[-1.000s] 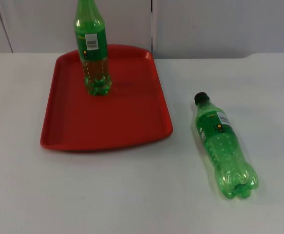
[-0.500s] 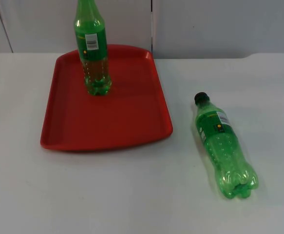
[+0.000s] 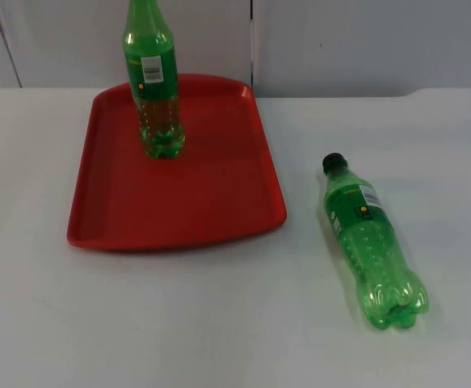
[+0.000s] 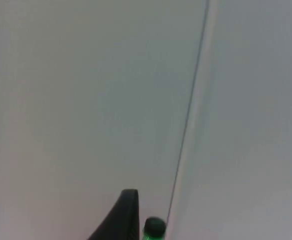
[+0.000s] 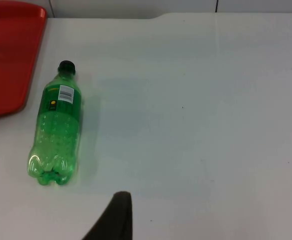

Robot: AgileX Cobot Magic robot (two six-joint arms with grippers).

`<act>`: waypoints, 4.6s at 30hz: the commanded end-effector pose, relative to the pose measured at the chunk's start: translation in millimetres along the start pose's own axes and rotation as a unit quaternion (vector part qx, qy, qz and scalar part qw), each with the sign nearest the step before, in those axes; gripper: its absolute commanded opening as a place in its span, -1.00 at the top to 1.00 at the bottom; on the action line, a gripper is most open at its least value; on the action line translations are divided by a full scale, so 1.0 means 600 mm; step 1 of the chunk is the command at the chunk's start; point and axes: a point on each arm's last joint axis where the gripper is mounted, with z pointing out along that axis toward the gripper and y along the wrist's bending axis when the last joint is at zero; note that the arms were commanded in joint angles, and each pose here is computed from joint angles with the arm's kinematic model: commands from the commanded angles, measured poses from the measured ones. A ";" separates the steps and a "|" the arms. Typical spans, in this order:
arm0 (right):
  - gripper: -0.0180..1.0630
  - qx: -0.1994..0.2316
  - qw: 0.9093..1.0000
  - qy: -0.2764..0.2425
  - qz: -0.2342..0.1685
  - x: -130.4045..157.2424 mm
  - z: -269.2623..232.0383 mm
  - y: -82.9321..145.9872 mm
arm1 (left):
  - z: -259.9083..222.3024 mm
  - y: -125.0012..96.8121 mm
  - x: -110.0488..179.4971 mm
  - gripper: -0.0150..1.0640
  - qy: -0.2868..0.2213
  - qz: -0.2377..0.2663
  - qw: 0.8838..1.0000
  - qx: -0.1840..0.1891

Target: Place the bottle upright on the tray.

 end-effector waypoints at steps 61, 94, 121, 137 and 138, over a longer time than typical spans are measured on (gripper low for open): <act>-0.98 0.001 1.000 -0.003 0.001 0.000 0.000 0.001 | -0.326 -0.093 0.079 -0.97 0.204 0.063 0.972 -0.097; -0.98 0.001 1.000 -0.005 0.001 -0.001 0.000 0.001 | -0.336 -0.077 0.112 -0.97 0.276 0.069 0.949 -0.134; -0.98 0.004 1.000 -0.005 -0.001 -0.001 0.000 0.000 | -0.335 -0.078 0.112 -0.97 0.274 0.052 0.951 -0.133; -0.98 0.003 1.000 -0.029 -0.001 -0.043 -0.010 0.000 | -0.335 -0.078 0.112 -0.97 0.274 0.052 0.951 -0.133; -0.98 0.003 1.000 -0.024 -0.001 -0.055 -0.007 0.000 | -0.335 -0.078 0.112 -0.97 0.274 0.052 0.951 -0.133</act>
